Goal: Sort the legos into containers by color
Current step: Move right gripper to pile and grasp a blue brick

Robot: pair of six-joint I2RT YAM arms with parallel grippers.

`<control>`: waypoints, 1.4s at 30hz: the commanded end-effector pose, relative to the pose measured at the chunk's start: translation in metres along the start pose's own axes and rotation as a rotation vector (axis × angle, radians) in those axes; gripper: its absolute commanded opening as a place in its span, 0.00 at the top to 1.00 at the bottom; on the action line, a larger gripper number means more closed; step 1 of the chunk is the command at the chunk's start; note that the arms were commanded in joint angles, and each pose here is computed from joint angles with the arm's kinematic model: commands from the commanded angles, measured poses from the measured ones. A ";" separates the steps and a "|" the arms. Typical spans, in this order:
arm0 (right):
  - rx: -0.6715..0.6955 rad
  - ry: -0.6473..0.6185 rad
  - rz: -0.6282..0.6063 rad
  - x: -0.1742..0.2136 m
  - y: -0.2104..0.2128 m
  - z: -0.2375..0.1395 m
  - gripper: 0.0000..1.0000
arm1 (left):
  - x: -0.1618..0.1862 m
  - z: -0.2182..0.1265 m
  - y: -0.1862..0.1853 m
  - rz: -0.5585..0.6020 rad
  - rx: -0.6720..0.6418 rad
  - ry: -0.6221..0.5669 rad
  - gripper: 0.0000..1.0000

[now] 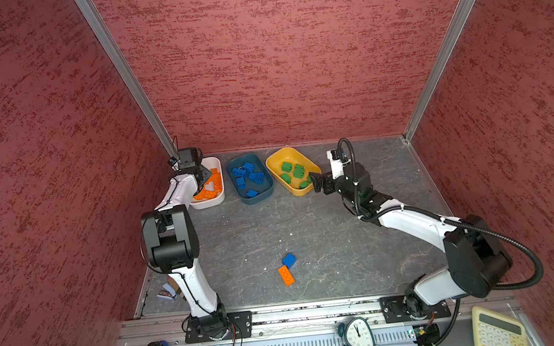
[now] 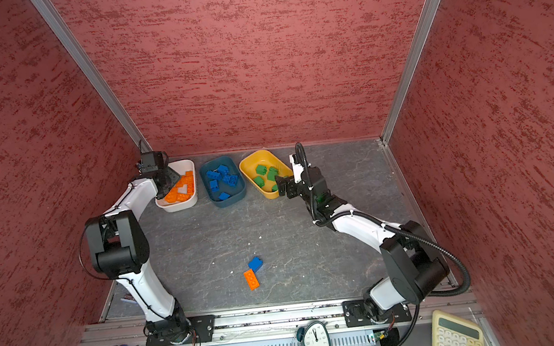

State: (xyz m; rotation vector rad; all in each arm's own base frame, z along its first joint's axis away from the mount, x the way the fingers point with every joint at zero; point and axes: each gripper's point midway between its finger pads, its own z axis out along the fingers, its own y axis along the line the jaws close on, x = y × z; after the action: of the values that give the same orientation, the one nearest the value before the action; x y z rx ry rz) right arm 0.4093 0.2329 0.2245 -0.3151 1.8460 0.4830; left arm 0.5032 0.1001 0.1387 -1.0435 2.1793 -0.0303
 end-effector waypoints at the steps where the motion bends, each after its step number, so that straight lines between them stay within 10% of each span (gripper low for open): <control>1: -0.197 0.071 -0.160 0.024 0.039 -0.003 0.01 | -0.001 -0.022 -0.019 0.037 0.079 -0.001 0.16; 7: -0.523 0.140 -0.427 0.078 0.093 -0.016 0.01 | 0.008 -0.053 -0.040 0.048 0.197 -0.009 0.00; 20: -0.960 0.304 -0.733 0.165 0.162 -0.054 0.04 | 0.060 -0.093 -0.035 0.055 0.273 0.061 0.01; 42: -1.195 0.596 -1.056 0.252 0.201 -0.065 0.34 | 0.064 -0.103 0.006 0.093 0.189 0.037 0.01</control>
State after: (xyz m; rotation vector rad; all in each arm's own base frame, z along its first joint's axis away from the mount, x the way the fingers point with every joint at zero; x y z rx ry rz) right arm 0.1832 0.3781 0.0381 -2.2138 1.4578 0.7353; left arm 0.4186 0.0246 0.1754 -0.8530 2.2041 -0.2584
